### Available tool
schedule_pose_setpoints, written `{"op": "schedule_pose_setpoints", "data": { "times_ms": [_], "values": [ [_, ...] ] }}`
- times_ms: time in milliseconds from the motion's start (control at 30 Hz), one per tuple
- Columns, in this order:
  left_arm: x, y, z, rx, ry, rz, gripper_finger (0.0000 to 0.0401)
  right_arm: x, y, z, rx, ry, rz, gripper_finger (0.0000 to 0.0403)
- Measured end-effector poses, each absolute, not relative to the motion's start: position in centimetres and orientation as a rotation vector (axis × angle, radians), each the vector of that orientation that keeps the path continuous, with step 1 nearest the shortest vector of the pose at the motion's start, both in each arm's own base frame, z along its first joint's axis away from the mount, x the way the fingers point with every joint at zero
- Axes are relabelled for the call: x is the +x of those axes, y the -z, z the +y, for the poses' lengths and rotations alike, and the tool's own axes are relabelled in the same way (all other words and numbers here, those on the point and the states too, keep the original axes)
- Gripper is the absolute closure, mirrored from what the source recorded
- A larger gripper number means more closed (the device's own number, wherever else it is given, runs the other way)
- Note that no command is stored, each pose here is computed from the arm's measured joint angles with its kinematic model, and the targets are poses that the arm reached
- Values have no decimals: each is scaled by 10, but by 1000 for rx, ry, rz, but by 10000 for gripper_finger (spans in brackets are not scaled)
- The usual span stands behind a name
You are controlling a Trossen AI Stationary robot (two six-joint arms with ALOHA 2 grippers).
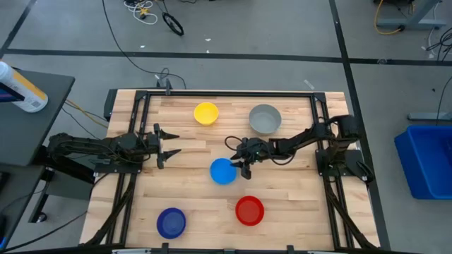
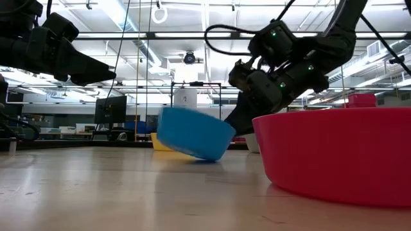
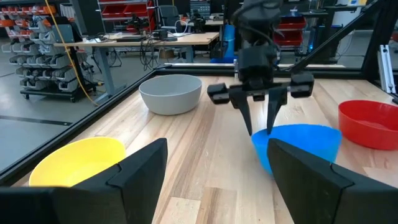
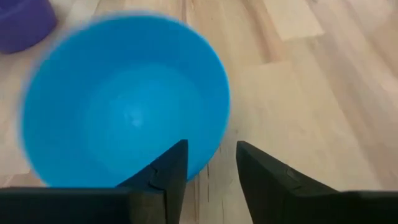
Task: Nest bowls inside each other
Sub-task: Stack the blue bowl on the gray bowl
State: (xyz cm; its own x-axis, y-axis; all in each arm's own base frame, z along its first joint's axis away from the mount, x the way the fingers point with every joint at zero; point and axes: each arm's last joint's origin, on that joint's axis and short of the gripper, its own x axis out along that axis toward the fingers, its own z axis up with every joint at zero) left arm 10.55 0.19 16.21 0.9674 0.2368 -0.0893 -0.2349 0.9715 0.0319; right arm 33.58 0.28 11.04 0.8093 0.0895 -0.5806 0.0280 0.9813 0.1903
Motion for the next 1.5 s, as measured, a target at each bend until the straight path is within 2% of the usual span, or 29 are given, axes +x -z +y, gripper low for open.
{"op": "schedule_pose_setpoints", "data": {
  "times_ms": [133,300,367,533,767,1067,1300,1500],
  "values": [
    [106,-162,2,21,-238,94,115,350,-99,4,205,-56,656,298],
    [106,-162,2,21,-238,94,115,365,-103,4,210,-70,641,383],
    [106,-162,2,21,-238,94,115,367,-107,5,207,-72,630,393],
    [106,-162,2,21,-238,94,115,367,-117,10,170,-71,616,398],
    [106,-162,2,21,-238,94,115,359,-140,10,31,89,611,400],
    [106,-162,2,21,-238,94,115,340,-196,-10,-169,276,544,401],
    [106,-160,2,15,-240,81,115,292,-225,-37,-229,457,503,401],
    [106,-160,3,23,-262,84,115,245,-223,-56,-210,631,411,395]
  ]
}}
